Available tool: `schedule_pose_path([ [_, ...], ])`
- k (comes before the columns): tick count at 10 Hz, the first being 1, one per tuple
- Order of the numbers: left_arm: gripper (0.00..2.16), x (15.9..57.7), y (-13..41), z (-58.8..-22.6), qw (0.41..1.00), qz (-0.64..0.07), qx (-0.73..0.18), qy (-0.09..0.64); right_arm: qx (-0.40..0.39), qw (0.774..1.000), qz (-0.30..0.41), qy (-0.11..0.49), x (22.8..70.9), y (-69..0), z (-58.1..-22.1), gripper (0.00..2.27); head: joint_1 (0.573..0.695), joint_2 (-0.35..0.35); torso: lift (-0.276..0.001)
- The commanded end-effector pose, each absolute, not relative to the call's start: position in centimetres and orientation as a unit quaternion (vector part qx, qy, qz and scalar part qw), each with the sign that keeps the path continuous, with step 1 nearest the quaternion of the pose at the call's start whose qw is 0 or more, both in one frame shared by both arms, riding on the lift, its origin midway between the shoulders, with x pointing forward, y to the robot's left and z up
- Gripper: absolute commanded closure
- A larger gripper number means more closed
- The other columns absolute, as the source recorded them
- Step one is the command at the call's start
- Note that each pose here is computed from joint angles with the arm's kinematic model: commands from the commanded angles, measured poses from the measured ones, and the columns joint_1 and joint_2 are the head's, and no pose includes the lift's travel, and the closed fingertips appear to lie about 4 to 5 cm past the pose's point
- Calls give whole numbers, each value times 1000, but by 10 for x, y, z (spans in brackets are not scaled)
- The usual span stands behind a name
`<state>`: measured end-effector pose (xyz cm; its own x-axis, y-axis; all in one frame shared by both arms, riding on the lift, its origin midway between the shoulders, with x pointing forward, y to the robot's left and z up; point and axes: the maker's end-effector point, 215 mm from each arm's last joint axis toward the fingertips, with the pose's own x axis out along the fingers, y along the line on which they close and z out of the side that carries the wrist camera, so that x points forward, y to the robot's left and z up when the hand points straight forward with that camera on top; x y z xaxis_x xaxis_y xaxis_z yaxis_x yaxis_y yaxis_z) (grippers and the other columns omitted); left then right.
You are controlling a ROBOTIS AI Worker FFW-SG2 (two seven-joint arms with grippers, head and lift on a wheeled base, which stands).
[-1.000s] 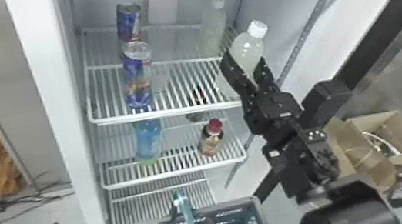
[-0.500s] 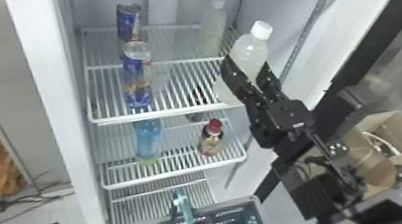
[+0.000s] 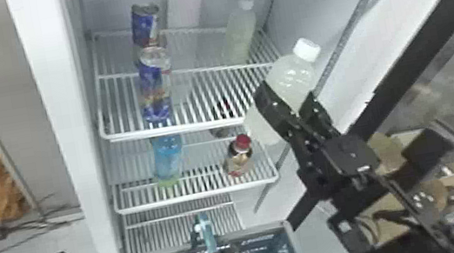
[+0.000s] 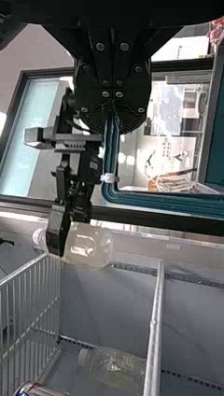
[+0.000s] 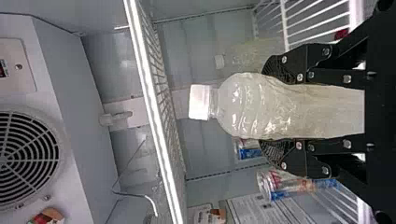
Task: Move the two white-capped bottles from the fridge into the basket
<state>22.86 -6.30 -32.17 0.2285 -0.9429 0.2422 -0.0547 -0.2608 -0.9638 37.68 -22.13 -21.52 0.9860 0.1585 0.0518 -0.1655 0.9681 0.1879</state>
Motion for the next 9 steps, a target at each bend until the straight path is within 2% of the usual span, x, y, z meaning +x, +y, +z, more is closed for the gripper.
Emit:
schedule_pose_path([
  [1, 1185, 229, -63, -322, 463, -480, -632, 394, 103, 991, 90, 3, 359, -214, -212, 829, 695, -350, 0],
  [5, 1185, 230, -61, -325, 467, -475, -634, 394, 101, 984, 124, 77, 321, -192, -225, 831, 695, -350, 0],
  [9, 1185, 230, -59, -327, 468, -473, -633, 395, 83, 968, 161, 171, 283, -170, -244, 831, 695, -350, 0],
])
